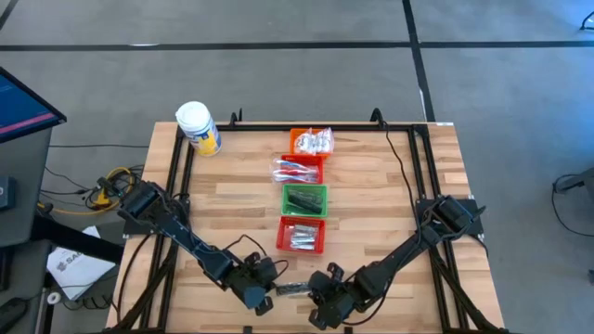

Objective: Pick & Place Travel size toiletries
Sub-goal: Put the black comb into the green basket

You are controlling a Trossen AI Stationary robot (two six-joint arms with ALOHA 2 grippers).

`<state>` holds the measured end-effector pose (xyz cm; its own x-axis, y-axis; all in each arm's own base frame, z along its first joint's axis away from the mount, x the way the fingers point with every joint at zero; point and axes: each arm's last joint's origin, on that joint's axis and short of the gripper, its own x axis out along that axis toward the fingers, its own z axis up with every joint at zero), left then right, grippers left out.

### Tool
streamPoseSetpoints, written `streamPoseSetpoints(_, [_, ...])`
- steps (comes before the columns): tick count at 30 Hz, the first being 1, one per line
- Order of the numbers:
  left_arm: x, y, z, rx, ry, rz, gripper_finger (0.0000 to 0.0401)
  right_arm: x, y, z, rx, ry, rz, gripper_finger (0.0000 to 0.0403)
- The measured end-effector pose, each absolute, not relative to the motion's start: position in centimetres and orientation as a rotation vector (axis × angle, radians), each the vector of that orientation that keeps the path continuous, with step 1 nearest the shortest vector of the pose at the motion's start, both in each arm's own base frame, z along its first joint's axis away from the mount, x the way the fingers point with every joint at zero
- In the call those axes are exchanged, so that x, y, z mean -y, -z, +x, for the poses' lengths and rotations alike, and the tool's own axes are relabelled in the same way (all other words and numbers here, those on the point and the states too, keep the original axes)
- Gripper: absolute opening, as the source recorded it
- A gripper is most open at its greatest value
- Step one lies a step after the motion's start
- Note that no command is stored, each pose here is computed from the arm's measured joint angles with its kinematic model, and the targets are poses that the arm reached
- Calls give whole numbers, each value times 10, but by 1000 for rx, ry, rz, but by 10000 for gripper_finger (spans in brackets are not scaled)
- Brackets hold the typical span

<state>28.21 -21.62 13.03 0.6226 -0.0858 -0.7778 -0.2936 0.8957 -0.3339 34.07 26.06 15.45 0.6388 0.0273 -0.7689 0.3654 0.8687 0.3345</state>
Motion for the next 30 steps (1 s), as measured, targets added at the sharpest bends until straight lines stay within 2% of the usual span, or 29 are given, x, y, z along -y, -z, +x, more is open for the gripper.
streamPoseSetpoints(4, [216, -130, 282, -896, -121, -458, 1, -261, -155, 341, -866, 158, 410, 20])
streamPoseSetpoints(9, [217, -128, 283, -899, -115, -458, 1, -261, -155, 342, -862, 142, 386, 66])
streamPoseSetpoints(22, [212, -128, 291, -868, -118, -466, 1, -262, -156, 342, -859, 88, 285, 235])
streamPoseSetpoints(25, [211, -122, 295, -878, -110, -480, 1, -261, -155, 341, -867, 89, 272, 249])
streamPoseSetpoints(30, [210, -118, 297, -891, -104, -492, 1, -261, -153, 339, -895, 50, 219, 243])
